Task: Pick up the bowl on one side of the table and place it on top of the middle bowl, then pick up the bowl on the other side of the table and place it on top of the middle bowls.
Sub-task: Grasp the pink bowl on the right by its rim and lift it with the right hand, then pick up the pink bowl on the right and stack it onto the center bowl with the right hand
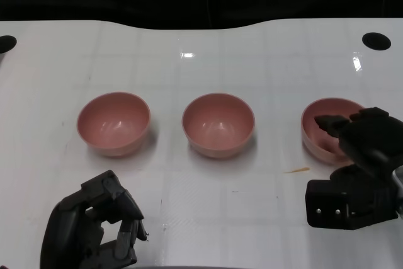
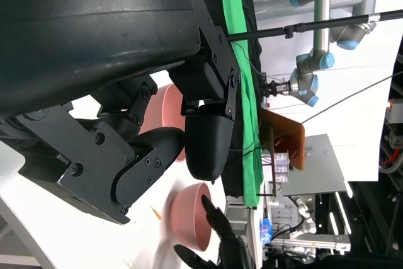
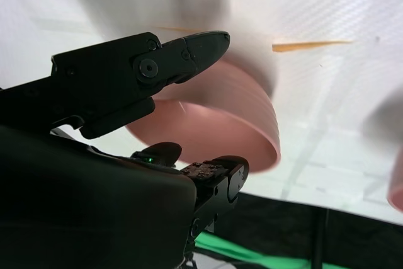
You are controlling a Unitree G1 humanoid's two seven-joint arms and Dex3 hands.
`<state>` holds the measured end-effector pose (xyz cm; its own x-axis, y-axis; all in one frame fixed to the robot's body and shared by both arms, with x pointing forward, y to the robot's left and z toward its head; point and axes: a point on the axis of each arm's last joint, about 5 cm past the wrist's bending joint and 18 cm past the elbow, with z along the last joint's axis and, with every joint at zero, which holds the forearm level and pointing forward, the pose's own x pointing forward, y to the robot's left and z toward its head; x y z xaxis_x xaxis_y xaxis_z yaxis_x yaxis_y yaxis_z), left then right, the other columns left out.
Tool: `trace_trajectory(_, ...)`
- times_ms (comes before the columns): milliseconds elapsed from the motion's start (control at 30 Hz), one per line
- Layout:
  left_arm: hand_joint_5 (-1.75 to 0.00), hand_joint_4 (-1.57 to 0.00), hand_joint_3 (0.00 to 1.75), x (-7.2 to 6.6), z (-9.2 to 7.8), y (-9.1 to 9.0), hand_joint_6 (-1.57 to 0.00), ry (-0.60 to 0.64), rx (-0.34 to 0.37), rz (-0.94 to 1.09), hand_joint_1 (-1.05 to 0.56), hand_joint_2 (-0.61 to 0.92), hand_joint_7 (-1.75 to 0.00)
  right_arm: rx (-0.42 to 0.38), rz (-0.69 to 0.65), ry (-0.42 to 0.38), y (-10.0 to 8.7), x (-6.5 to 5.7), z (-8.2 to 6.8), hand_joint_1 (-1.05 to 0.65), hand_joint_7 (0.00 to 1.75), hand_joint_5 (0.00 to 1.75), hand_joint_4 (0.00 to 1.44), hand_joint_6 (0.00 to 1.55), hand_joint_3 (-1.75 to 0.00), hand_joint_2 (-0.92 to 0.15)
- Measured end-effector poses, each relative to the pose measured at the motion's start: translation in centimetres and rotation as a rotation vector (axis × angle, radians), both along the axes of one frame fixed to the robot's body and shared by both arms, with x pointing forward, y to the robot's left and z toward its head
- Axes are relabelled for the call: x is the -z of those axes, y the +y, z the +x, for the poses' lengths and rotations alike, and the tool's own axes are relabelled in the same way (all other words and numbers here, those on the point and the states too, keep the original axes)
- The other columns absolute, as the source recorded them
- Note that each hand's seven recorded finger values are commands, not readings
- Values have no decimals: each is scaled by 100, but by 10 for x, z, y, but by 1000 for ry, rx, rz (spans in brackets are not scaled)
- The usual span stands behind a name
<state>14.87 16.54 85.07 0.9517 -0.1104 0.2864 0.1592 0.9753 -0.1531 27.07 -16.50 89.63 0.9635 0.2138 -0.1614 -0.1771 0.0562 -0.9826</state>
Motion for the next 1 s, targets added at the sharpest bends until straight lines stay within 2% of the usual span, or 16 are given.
trace_trajectory(100, -170, -86, 128, -1, 0, -1, -83, -3, 2, -1, -8, 47, -144, 6, -24, 29, 2, 5, 5, -52, 2, 18, 36, 36, -3, -92)
trace_trajectory(200, -170, -86, 128, -1, 0, -1, -83, -5, 4, -3, -7, 47, -144, -7, -44, 43, 4, 11, 12, -38, 4, 18, 45, 42, -10, -92)
trace_trajectory(300, -171, -86, 129, -2, 0, -2, -84, -7, 5, -6, -7, 47, -143, -30, -56, 47, 7, 16, 17, -27, 8, 29, 72, 55, -15, -92)
trace_trajectory(400, -171, -86, 129, -2, 0, -2, -84, -8, 5, -6, -7, 47, -143, -55, -44, 10, 7, 18, 23, -22, 9, 93, 81, 94, -20, -91)
trace_trajectory(433, -171, -86, 130, -2, 0, -2, -83, -9, 6, -5, -7, 46, -144, -69, -38, -7, 6, 20, 24, -20, 11, 110, 84, 106, -15, -91)
trace_trajectory(500, -171, -86, 130, -3, 0, -2, -83, -12, 7, -1, -7, 46, -144, -102, -20, -52, 6, 22, 24, -21, 14, 149, 84, 122, -7, -91)
trace_trajectory(533, -171, -86, 131, -3, 1, -2, -82, -14, 8, 1, -7, 45, -145, -116, -9, -78, 5, 23, 24, -23, 61, 164, 85, 108, -8, -92)
trace_trajectory(567, -171, -86, 131, -3, 1, -2, -82, -16, 8, 2, -7, 45, -144, -125, 0, -103, 5, 24, 24, -25, 99, 169, 88, 92, -13, -92)
trace_trajectory(633, -171, -86, 132, -3, 1, -2, -82, -16, 7, 2, -8, 44, -144, -134, 13, -151, 5, 25, 23, -26, 140, 174, 90, 74, -18, -92)
trace_trajectory(667, -171, -86, 132, -3, 1, -2, -82, -16, 7, 2, -8, 44, -144, -139, 18, -169, 5, 25, 24, -26, 156, 174, 90, 67, -19, -92)
trace_trajectory(733, -170, -86, 132, -3, 1, -3, -82, -18, 7, 1, -7, 44, -144, -152, 34, -202, 6, 25, 24, -22, 171, 175, 87, 63, -19, -91)
trace_trajectory(900, -170, -86, 131, -3, 1, -4, -82, -18, 8, 0, -8, 44, -144, -201, 80, -296, 11, 18, 28, -21, 175, 175, 85, 65, -20, -90)
trace_trajectory(967, -170, -86, 131, -3, 1, -4, -82, -17, 9, 3, -8, 44, -144, -225, 103, -339, 14, 13, 30, -20, 175, 175, 87, 68, -64, -70)
trace_trajectory(1000, -170, -86, 130, -3, 1, -4, -82, -17, 9, 5, -8, 44, -144, -238, 121, -355, 15, 10, 30, -20, 175, 175, 87, 69, -81, -63)
